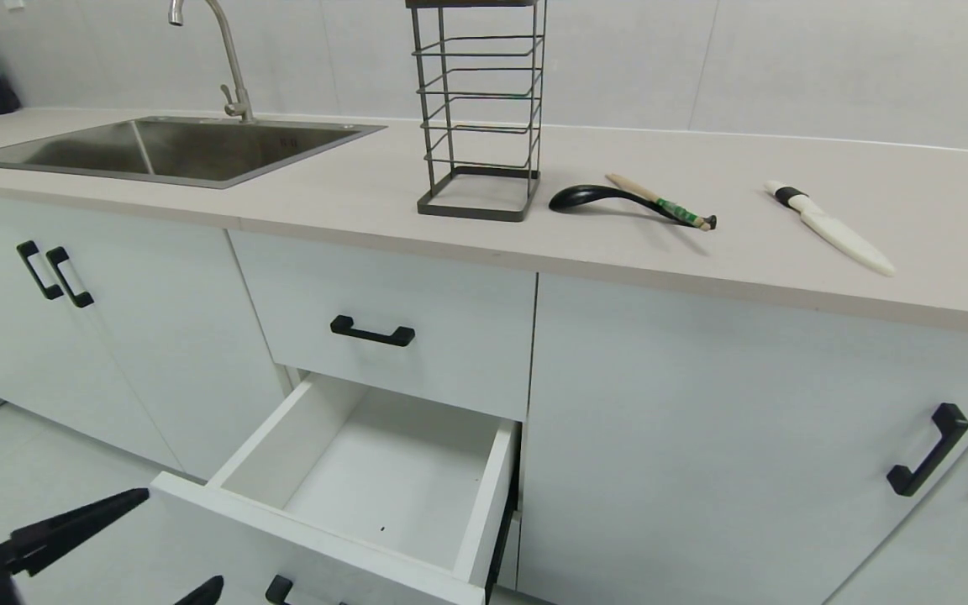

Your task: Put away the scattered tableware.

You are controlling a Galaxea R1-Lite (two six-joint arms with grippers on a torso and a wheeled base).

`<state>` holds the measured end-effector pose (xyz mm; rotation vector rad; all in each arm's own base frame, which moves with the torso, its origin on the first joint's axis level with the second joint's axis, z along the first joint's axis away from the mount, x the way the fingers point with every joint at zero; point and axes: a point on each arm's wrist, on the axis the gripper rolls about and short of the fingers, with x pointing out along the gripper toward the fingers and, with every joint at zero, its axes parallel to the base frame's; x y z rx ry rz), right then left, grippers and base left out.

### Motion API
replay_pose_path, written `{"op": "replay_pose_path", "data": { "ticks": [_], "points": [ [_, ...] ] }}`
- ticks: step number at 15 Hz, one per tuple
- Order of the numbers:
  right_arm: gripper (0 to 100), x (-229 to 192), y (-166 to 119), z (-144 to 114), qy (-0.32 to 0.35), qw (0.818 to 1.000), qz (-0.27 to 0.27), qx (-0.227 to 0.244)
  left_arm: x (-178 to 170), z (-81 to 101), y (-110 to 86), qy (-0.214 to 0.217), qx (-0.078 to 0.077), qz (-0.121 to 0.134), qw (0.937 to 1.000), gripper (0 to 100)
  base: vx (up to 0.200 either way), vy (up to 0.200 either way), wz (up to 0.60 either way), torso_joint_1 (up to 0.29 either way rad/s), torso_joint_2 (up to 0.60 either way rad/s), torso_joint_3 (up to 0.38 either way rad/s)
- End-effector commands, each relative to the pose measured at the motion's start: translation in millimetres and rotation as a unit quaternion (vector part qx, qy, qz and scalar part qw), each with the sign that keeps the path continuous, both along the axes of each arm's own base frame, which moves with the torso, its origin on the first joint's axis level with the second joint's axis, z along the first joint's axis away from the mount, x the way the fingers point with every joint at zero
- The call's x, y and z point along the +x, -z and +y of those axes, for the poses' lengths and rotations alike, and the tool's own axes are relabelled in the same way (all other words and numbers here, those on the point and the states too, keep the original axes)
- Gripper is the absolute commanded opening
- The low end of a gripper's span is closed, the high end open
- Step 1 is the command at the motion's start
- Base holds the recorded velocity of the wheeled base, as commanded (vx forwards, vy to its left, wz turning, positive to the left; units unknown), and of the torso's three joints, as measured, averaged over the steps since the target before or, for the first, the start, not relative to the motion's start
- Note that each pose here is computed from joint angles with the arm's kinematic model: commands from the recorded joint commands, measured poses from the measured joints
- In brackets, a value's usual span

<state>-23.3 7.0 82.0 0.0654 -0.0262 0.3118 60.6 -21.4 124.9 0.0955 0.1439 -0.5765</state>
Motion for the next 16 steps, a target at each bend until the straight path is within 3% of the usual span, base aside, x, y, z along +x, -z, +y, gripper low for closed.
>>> {"op": "replay_pose_path", "data": {
  "ticks": [1, 2, 6, 8, 9, 11, 12, 16],
  "points": [
    [0, 0, 0, 0, 0.0, 1.0, 0.0, 0.0, -46, 12.8, -6.1, -0.076, 0.051, -0.178, 0.9797, 100, 0.0, 0.0, 0.0, 0.0, 0.0, 0.0],
    [0, 0, 0, 0, 0.0, 1.0, 0.0, -0.001, -54, 13.4, 0.0, -0.088, 0.06, -0.187, 0.9766, 100, 0.0, 0.0, 0.0, 0.0, 0.0, 0.0],
    [0, 0, 0, 0, 0.0, 1.0, 0.0, 0.0, -81, 14.2, 35.7, -0.091, 0.065, -0.158, 0.9811, 100, 0.0, 0.0, 0.0, 0.0, 0.0, 0.0],
    [0, 0, 0, 0, 0.0, 1.0, 0.0, 0.0, -85, 13.9, 42.8, -0.108, 0.055, -0.151, 0.9811, 100, 0.0, 0.0, 0.0, 0.0, 0.0, 0.0],
    [0, 0, 0, 0, 0.0, 1.0, 0.0, 0.0, -85, 14.7, 42.8, -0.129, 0.041, -0.143, 0.9804, 100, 0.0, 0.0, 0.0, 0.0, 0.0, 0.0],
    [0, 0, 0, 0, 0.0, 1.0, 0.0, 0.0, -84, 18.6, 43.2, -0.218, 0.02, -0.126, 0.9676, 100, 0.0, 0.0, 0.0, 0.0, 0.0, 0.0],
    [0, 0, 0, 0, 0.0, 1.0, 0.0, 0.0, -84, 19.4, 43.2, -0.237, 0.006, -0.12, 0.9641, 100, 0.0, 0.0, 0.0, 0.0, 0.0, 0.0],
    [0, 0, 0, 0, 0.0, 1.0, 0.0, -0.001, -84, 20.1, 43.3, -0.253, -0.009, -0.114, 0.9606, 100, 0.0, 0.0, 0.0, 0.0, 0.0, 0.0]
  ]
}}
